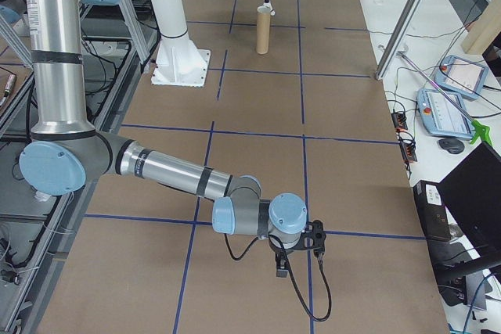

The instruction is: Collect badminton balls into bucket

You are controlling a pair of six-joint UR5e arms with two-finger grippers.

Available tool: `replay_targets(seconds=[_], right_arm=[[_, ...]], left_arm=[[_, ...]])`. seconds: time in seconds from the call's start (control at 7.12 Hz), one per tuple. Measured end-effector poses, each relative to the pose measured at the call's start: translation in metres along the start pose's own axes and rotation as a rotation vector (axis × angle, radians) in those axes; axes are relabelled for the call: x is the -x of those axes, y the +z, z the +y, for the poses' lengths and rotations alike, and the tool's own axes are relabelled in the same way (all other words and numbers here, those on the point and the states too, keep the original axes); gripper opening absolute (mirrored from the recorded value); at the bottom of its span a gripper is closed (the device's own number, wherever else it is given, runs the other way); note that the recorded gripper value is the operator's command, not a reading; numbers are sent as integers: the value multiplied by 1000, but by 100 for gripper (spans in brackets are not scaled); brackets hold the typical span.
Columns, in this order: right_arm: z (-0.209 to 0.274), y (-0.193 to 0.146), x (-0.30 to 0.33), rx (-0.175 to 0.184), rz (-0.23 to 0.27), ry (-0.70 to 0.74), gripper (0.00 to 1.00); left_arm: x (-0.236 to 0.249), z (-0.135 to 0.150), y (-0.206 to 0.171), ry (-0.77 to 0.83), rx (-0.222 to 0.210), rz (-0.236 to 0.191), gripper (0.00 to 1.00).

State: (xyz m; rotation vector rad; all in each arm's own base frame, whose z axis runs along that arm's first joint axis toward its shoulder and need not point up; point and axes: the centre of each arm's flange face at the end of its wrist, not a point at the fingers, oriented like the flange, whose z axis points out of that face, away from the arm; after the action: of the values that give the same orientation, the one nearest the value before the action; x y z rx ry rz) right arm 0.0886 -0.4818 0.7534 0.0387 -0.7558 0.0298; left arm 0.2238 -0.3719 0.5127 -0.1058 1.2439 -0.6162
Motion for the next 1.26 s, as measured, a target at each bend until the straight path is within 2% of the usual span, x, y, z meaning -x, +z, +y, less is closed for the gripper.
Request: replay_targets(seconds=[0.28,0.42,0.7,0.98,1.26], right_arm=[[0,0,0,0,0,1,100],[0,0,0,0,0,1,100],[0,0,0,0,0,0,100],[0,-2,0,-3,-2,1,100],[23,-7,3,-20,-49,-1,100]], left_arm=[[-19,-9,-27,186,47,-71,0],[-27,-14,-41,221,61,-82,0],[-52,-9,-55,227,80,-98,0],[-106,2,-58,213,85,-117,0],[-171,19,-65,196,86,-142,0]])
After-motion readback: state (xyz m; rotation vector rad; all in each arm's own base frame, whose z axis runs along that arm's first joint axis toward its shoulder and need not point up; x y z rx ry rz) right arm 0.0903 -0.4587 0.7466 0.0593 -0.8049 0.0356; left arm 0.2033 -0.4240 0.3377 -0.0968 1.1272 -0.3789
